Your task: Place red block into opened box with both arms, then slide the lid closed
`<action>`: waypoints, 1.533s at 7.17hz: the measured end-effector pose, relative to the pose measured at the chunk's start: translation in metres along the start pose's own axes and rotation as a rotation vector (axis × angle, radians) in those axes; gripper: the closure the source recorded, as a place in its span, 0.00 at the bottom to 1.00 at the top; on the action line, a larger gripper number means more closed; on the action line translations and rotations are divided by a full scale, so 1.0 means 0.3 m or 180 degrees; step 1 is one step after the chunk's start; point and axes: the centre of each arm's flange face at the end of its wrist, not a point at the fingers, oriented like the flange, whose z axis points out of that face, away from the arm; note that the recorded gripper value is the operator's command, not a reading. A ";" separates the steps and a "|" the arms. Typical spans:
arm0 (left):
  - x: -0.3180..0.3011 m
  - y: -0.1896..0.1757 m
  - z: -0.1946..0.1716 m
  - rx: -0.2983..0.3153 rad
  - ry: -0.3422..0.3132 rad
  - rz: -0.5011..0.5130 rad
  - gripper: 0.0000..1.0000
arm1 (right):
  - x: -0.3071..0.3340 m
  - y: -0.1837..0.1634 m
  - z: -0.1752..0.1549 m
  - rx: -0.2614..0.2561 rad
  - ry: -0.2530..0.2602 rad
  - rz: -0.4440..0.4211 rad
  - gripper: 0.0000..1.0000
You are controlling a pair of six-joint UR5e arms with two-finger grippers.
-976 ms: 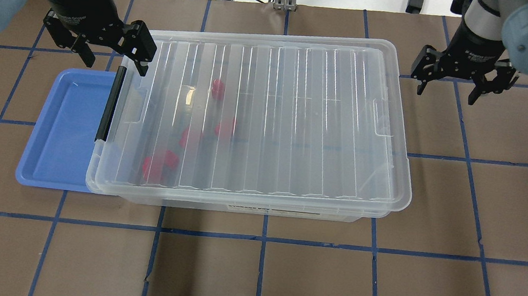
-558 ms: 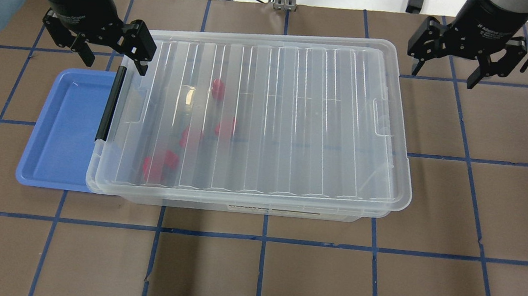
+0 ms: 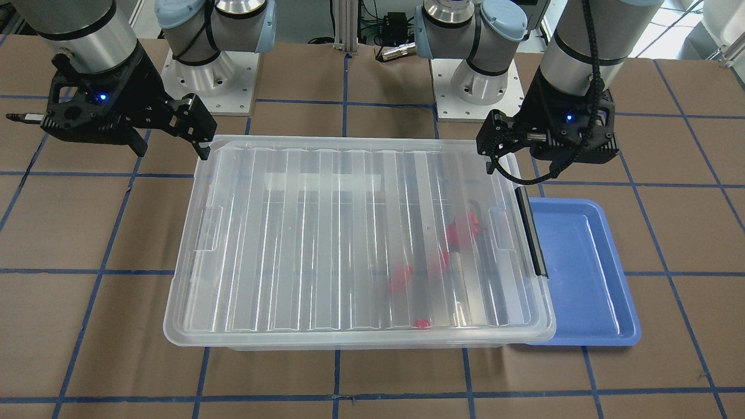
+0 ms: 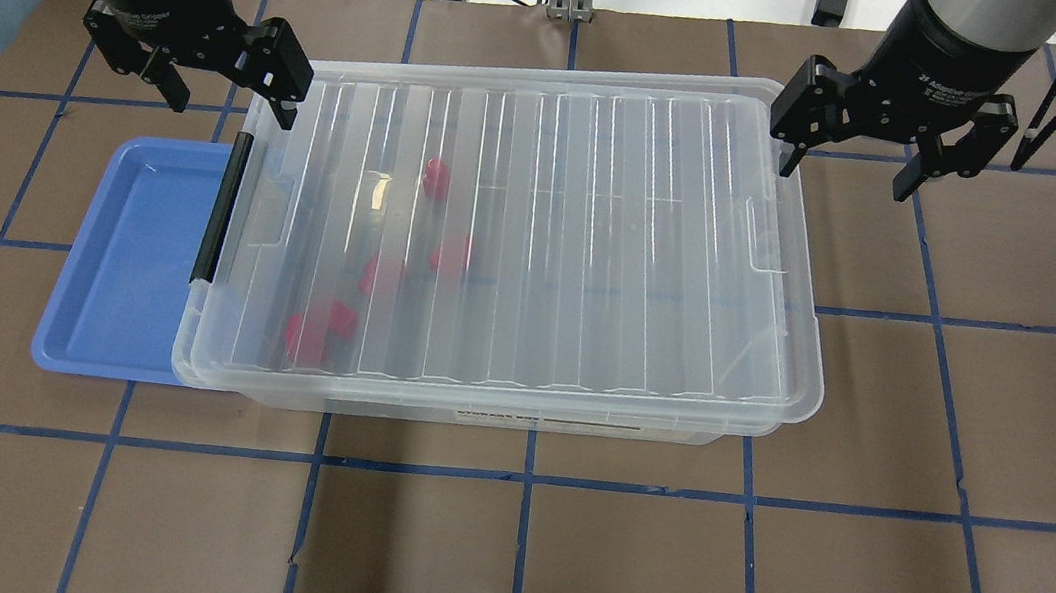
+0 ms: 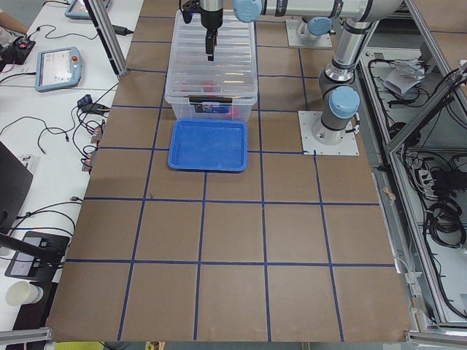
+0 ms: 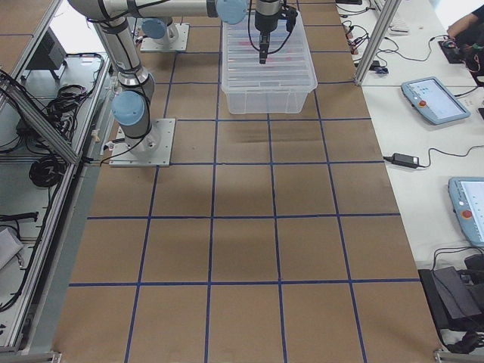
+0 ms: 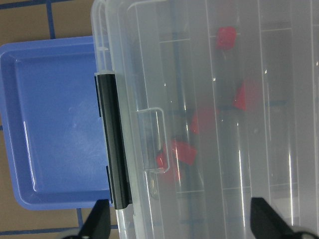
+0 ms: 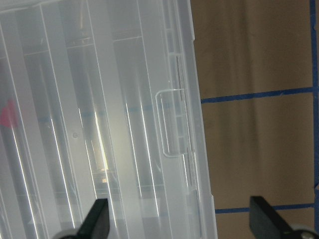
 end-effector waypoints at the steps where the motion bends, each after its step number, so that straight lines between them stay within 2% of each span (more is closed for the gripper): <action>1: 0.003 0.007 0.001 0.0012 0.0018 -0.0005 0.00 | 0.007 0.021 0.001 0.0002 0.0042 0.0008 0.00; 5: 0.007 0.008 0.001 0.0024 0.0045 -0.0012 0.00 | 0.034 0.034 -0.011 0.0033 0.0115 0.0037 0.00; 7: 0.006 -0.003 -0.007 0.0031 0.0039 -0.0024 0.00 | 0.048 0.032 -0.009 0.0038 0.0202 0.0044 0.00; 11: 0.011 0.007 -0.025 0.0038 0.0102 -0.0037 0.00 | 0.043 0.025 -0.014 0.0048 0.0202 0.0036 0.00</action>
